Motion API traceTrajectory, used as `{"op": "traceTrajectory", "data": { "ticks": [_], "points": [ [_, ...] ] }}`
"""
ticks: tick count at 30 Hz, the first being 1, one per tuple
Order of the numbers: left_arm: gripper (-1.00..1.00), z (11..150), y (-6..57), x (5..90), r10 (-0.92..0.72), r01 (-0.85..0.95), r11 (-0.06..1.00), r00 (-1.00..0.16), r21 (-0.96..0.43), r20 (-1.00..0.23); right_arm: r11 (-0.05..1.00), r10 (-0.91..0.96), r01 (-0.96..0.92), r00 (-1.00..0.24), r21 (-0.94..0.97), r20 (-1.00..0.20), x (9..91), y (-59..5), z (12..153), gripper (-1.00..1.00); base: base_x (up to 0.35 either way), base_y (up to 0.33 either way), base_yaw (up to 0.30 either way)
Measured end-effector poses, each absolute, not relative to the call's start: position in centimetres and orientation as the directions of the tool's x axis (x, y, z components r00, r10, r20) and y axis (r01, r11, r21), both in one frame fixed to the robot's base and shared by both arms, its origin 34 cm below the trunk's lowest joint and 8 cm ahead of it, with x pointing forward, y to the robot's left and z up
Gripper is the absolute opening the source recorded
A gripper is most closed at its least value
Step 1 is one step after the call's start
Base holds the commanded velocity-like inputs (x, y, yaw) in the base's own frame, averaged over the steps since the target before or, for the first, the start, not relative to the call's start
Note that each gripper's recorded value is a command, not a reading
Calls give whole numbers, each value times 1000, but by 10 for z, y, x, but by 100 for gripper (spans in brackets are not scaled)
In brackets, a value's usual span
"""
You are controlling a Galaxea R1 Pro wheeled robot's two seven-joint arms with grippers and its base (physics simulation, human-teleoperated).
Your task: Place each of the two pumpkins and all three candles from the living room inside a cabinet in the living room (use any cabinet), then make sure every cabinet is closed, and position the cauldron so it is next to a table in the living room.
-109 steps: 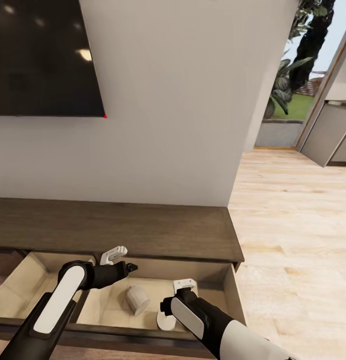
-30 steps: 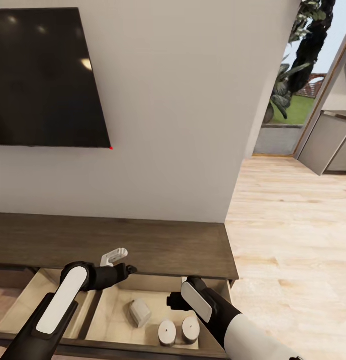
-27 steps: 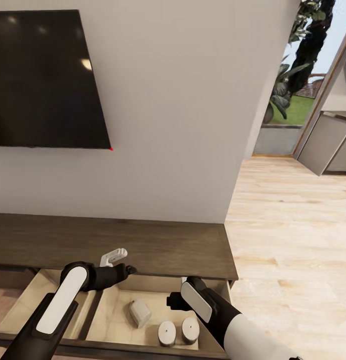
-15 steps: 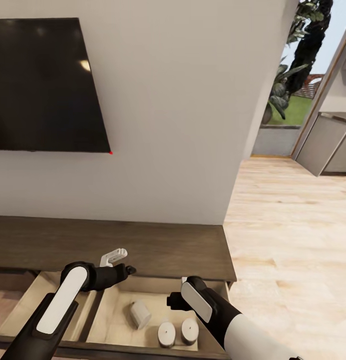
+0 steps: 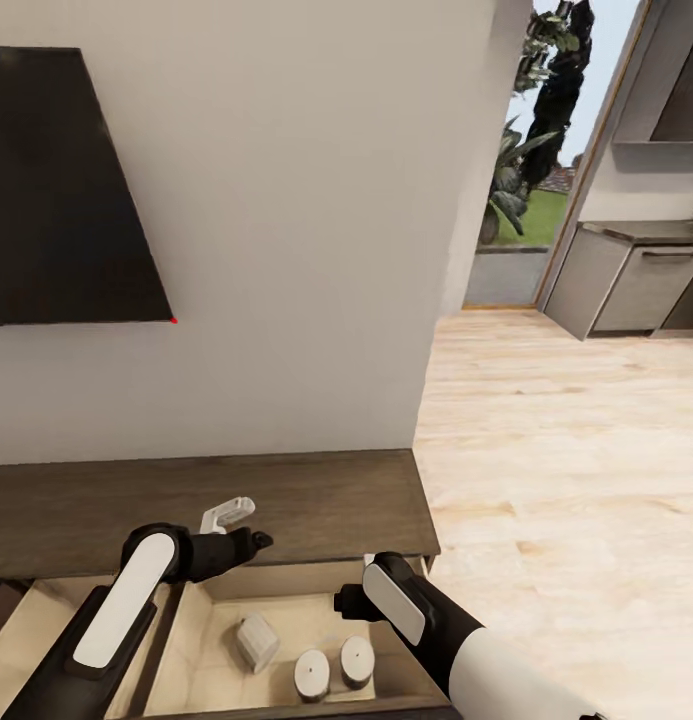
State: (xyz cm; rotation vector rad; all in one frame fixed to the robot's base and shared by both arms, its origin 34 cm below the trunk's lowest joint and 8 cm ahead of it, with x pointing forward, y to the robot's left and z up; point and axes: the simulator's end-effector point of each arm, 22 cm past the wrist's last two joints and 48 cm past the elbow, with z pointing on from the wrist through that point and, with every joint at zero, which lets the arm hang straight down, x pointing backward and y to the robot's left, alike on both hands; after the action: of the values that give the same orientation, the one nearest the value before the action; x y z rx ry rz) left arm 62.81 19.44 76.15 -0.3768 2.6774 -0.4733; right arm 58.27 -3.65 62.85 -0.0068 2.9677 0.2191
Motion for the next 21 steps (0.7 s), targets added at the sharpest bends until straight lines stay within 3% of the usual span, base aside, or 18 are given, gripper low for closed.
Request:
{"op": "traceTrajectory", "data": {
  "ticks": [12,21],
  "points": [
    [100,768,195,628,-325,-192,907,-886,-376,-332,989,7,-17,-986,145,-165,583,-37,635,100,-2,-8,-10],
    [100,767,192,627,-314,-182,910,-890,-373,-331,990,6,-18,-986,143,-164,582,-37,634,100,-158,-184,0]
  ]
}}
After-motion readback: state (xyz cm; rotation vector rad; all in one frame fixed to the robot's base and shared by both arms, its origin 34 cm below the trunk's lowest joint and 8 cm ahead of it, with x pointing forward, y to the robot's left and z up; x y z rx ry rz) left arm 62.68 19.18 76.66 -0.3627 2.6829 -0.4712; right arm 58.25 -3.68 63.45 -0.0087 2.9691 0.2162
